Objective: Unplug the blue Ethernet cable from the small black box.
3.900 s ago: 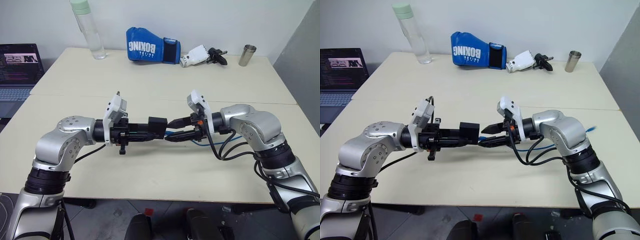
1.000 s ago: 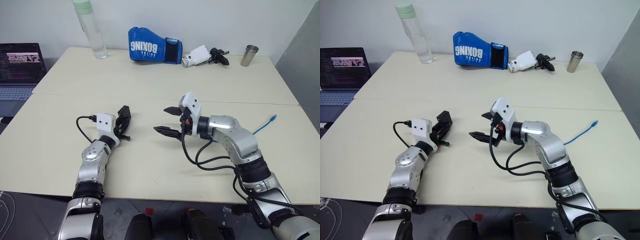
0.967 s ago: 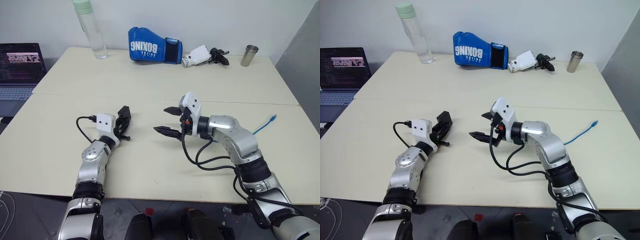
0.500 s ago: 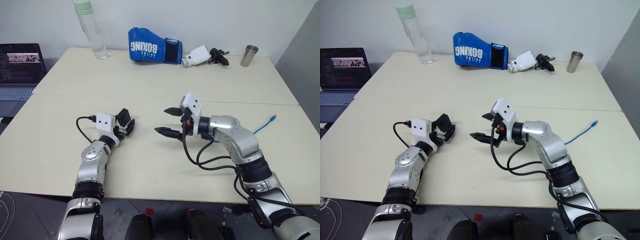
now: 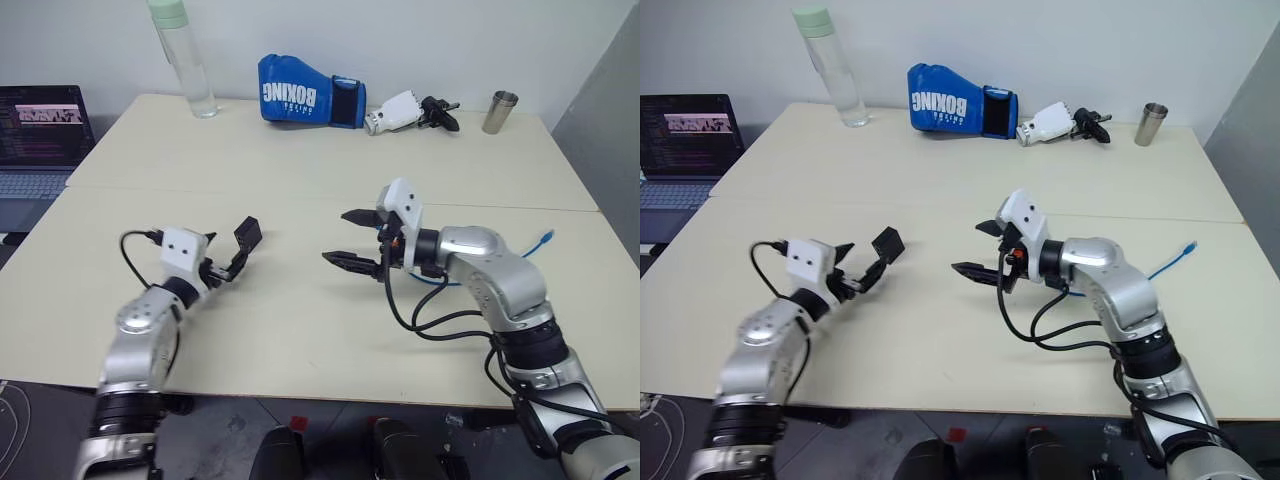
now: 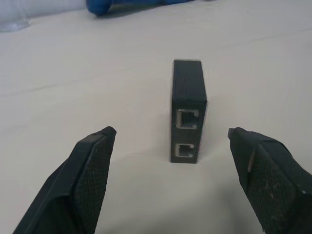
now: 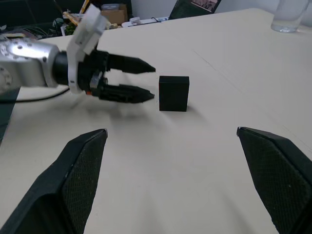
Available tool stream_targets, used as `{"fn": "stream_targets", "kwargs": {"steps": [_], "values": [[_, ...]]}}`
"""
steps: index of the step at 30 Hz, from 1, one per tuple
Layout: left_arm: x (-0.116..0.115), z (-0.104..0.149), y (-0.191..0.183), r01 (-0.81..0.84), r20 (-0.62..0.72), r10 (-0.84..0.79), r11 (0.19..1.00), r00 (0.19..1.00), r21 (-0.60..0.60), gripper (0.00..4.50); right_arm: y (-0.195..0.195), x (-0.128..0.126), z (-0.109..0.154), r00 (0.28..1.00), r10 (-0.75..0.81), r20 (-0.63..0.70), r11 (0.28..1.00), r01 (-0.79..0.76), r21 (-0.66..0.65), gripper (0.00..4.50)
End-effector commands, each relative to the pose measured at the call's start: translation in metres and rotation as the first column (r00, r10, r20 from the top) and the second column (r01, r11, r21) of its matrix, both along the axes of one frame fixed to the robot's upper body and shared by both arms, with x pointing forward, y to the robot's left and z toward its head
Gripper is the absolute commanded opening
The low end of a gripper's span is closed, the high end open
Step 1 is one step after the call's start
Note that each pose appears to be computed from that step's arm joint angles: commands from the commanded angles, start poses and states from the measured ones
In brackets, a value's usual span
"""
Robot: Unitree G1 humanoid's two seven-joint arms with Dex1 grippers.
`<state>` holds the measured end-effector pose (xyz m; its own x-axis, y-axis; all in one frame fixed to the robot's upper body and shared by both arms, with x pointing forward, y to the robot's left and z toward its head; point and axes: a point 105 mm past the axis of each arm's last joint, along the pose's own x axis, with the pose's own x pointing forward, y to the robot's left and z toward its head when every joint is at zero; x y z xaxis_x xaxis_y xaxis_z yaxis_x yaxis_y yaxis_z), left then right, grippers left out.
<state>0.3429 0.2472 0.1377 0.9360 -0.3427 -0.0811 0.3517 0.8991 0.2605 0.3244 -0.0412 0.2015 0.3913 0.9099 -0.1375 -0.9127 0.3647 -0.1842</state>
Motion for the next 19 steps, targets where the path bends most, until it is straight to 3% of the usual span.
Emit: {"fn": "stream_targets", "kwargs": {"steps": [1,4,11,19], "values": [[-0.016,0.028,-0.004,0.129,-0.022,-0.127,0.980,0.992,0.152,3.96,-0.022,-0.017,0.017,0.999,0.036,0.005,0.999,-0.036,-0.004,4.50],[-0.025,0.044,0.004,0.173,-0.071,-0.161,0.959,0.984,0.222,3.96,-0.043,-0.026,0.015,0.998,0.049,-0.037,0.997,-0.051,-0.055,4.50],[-0.042,0.082,0.004,0.311,-0.119,-0.292,0.930,0.949,0.196,3.96,-0.091,-0.025,0.019,0.997,-0.040,-0.073,0.992,0.031,-0.119,4.50],[-0.043,0.095,-0.002,0.362,-0.115,-0.346,0.915,0.931,0.176,3.96,-0.108,-0.015,0.023,0.992,-0.107,-0.060,0.988,0.099,-0.117,4.50]]}}
